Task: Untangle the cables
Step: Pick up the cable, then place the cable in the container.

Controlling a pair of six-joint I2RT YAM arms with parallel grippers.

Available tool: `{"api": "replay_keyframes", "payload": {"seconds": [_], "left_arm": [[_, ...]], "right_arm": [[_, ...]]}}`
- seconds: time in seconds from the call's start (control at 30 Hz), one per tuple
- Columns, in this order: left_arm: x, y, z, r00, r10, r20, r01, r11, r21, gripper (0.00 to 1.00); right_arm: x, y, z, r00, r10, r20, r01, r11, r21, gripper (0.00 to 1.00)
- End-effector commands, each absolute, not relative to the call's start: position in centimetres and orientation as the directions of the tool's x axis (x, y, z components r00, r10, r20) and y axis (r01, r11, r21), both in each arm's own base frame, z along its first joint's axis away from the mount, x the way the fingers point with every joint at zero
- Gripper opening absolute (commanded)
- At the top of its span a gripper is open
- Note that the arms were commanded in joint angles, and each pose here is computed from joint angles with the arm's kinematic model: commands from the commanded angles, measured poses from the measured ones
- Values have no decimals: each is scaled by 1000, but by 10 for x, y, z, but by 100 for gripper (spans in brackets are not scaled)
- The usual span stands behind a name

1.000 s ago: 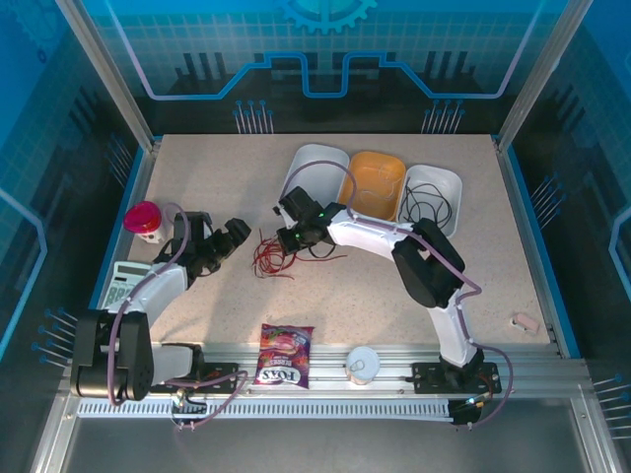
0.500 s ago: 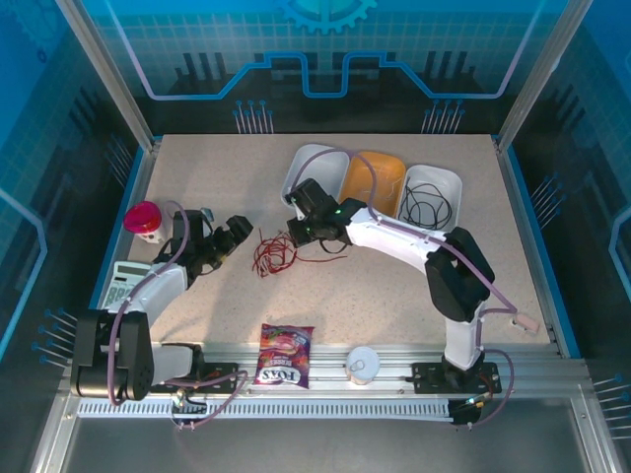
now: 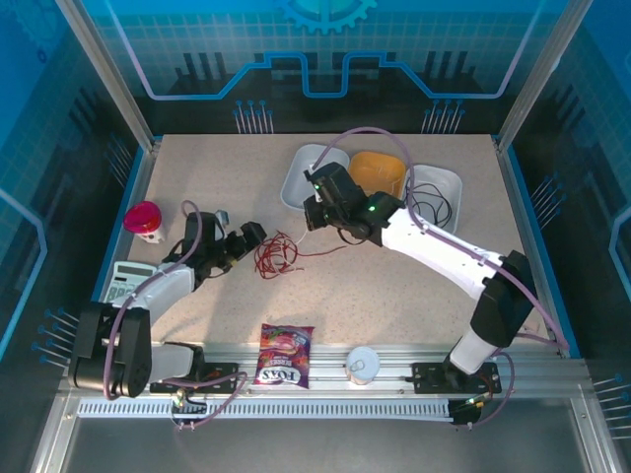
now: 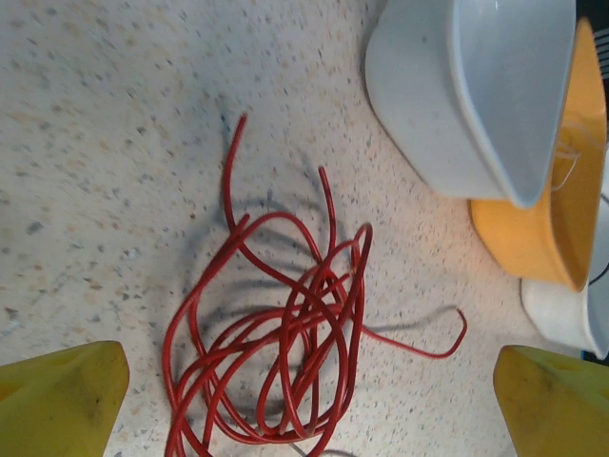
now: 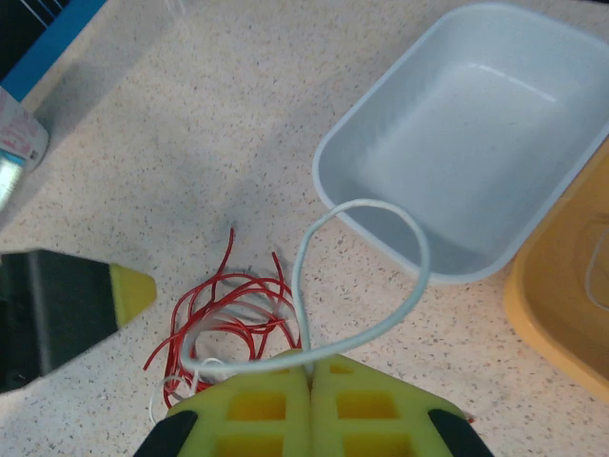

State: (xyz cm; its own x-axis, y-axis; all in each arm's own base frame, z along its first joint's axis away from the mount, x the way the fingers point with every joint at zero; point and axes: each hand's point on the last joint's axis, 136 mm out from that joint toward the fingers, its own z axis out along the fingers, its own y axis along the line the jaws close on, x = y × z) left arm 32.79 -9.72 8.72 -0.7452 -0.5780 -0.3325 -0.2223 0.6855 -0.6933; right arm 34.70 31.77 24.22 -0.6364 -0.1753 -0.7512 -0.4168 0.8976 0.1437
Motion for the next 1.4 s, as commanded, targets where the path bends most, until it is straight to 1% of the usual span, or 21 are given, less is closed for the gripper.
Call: {"api": "replay_keyframes", "payload": {"seconds": [0.0,0.23,0.43,0.57,0.73,0.77,0.83,0.97,1.1,1.23,1.37], "left_arm": [[327,-108,80,-780,-522,-345,-187,721,-667,99],[328,-124,65,-820,-469,-327,-173,749,-640,98],[328,-135,55,-838,-459,-295,-176,739,-651,97],[331,-139,54,-836,-466,-290,-174,727,-665,87],[334,-147,51,-845,-451,-286,-163,728,-665,66],[334,-149,50,-849,-447,-283,-159,727,-668,62],[335,-156,48,-856,-437,-276,-152,723,-674,59],[335,-170,46,-868,-420,-265,-139,718,-682,59],[335,-181,49,-871,-412,-267,-124,711,-692,60],[336,-190,56,-870,-414,-267,-116,700,-705,63],[337,-188,63,-854,-442,-273,-130,691,-711,67]], "right_arm": [[339,300,255,-610,-190,-769,-394,915,87,0],[332,272,297,-554,-152,-819,-355,933,67,0],[326,242,340,-498,-105,-861,-304,951,60,0],[321,227,359,-465,-84,-881,-284,957,59,0],[316,206,384,-415,-75,-907,-249,968,34,0],[315,201,389,-405,-71,-912,-242,970,32,0],[314,193,398,-387,-65,-920,-232,972,28,0],[316,183,416,-353,-67,-933,-217,976,12,0],[329,181,431,-322,-86,-943,-199,980,-21,0],[356,180,438,-310,-102,-945,-153,987,-56,0],[388,181,433,-314,-135,-940,-103,989,-108,0]]}}
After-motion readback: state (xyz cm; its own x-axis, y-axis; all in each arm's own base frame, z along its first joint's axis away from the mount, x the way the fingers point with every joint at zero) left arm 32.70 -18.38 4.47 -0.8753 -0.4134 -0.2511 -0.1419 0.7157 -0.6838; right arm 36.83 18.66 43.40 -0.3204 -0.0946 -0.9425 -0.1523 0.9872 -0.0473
